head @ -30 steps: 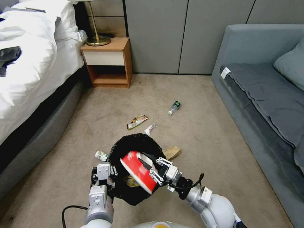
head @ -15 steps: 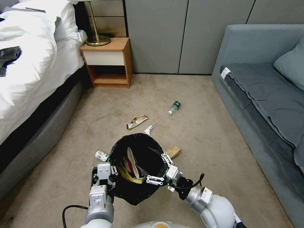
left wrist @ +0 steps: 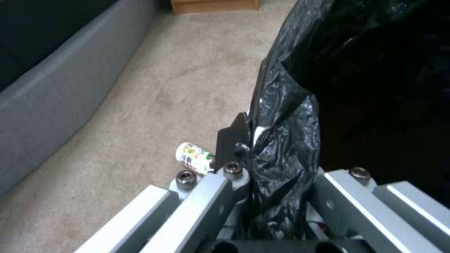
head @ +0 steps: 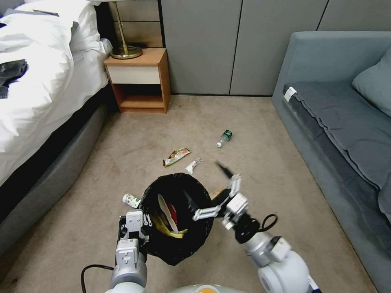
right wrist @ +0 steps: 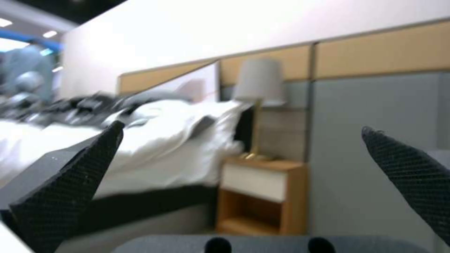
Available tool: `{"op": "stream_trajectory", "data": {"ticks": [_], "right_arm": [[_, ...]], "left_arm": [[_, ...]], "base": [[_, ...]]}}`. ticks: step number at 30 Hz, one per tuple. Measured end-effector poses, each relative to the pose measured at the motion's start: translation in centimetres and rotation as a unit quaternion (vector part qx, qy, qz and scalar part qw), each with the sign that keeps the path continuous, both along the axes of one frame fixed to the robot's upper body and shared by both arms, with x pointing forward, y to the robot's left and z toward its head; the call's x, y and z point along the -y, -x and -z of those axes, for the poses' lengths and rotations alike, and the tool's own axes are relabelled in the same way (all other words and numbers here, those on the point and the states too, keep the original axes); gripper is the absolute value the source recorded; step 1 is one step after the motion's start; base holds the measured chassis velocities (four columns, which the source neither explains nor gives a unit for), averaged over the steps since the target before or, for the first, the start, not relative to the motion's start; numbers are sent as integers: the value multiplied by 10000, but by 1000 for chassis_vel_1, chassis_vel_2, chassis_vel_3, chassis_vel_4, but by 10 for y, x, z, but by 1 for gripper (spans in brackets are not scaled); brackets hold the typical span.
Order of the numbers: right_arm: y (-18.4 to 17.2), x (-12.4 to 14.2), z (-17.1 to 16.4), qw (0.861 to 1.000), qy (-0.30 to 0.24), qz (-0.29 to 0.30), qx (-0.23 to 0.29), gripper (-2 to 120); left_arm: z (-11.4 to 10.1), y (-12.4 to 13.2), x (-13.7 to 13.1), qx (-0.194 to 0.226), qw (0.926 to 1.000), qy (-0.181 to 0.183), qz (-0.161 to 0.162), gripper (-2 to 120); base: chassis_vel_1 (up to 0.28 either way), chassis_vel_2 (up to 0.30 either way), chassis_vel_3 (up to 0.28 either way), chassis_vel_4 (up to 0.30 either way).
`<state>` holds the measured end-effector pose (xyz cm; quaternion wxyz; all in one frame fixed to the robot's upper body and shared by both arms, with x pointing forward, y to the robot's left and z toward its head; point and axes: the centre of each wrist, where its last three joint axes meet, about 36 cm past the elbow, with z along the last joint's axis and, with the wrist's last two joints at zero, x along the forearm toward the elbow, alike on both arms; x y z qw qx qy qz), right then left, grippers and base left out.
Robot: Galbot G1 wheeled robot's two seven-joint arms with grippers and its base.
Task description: Pick up the trash bin, then pick up the garbage from the floor and place it into the trash bin.
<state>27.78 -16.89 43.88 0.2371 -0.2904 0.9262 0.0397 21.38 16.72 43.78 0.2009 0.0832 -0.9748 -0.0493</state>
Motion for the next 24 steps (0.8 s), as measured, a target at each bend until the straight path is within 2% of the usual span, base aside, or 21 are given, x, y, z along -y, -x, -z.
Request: {"op": "stream_trajectory", "data": {"ticks": [5, 11, 14, 24], "right_arm": [[4, 9, -13, 9987, -222, 448, 38, 112], [7, 12, -6, 9961, -322, 810, -126, 104], [6, 13, 11, 9910, -361, 1226, -388, 100], [5, 20, 56, 9797, -82, 1757, -958, 100]], "left_arm": [[0, -1, -2, 14, 10000, 6, -16, 2], [-2, -2, -3, 36, 10000, 25, -36, 2], [-3, -2, -4, 47, 10000, 40, -52, 2], [-4, -3, -4, 68, 9999, 54, -57, 2]], "base": [[0, 0, 0, 0], [0, 0, 0, 0], [0, 0, 0, 0], [0, 0, 0, 0]]}}
